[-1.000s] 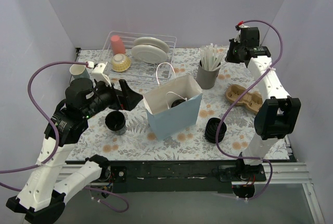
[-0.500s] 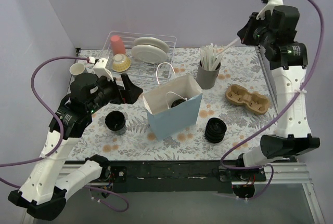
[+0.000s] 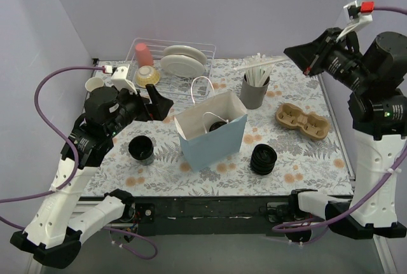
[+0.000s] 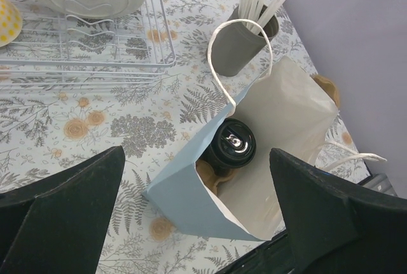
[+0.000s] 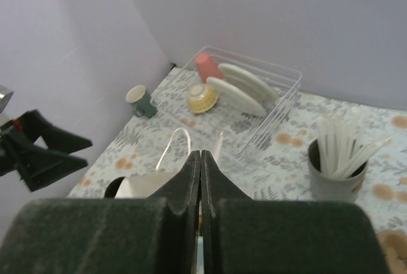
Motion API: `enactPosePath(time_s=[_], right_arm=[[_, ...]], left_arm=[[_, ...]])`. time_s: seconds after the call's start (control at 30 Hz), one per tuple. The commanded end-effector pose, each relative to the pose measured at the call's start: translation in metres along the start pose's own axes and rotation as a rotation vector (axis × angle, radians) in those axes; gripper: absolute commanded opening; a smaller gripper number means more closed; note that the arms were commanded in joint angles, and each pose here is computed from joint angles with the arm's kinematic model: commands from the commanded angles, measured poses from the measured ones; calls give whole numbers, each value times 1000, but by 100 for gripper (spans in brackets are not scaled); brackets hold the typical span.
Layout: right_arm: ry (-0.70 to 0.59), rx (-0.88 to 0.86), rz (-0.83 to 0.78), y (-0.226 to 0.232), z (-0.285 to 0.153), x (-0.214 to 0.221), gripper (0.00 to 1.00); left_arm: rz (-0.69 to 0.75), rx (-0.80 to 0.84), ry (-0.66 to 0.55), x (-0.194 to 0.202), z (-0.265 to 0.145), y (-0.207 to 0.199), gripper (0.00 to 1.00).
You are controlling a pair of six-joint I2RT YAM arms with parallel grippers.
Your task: Pack the takeout coffee
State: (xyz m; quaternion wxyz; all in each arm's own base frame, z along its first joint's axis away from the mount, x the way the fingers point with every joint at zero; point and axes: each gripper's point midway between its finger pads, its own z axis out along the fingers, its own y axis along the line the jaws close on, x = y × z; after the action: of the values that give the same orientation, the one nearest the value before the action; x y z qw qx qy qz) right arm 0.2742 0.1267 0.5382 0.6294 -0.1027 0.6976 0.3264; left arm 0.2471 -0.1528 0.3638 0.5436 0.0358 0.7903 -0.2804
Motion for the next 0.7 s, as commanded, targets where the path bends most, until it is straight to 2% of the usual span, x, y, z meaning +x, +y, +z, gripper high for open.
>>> enactPosePath(time_s=[0.0, 0.33, 0.47, 0.6, 0.67], right_arm=[[43, -172, 94, 37, -20, 25, 1], [149, -213, 195, 36, -22, 70, 1], [178, -211, 205, 30, -12, 84, 1], [259, -206, 207, 29, 14, 119, 1], [307, -274, 199, 54, 24, 135, 1]], left_arm=[[19, 15, -50, -16, -3, -6, 98], [6, 41, -43, -17, 0, -11, 98], [0, 42, -44, -18, -1, -12, 98], [-10, 44, -40, -16, -4, -13, 98], [-10, 44, -40, -15, -5, -12, 98]])
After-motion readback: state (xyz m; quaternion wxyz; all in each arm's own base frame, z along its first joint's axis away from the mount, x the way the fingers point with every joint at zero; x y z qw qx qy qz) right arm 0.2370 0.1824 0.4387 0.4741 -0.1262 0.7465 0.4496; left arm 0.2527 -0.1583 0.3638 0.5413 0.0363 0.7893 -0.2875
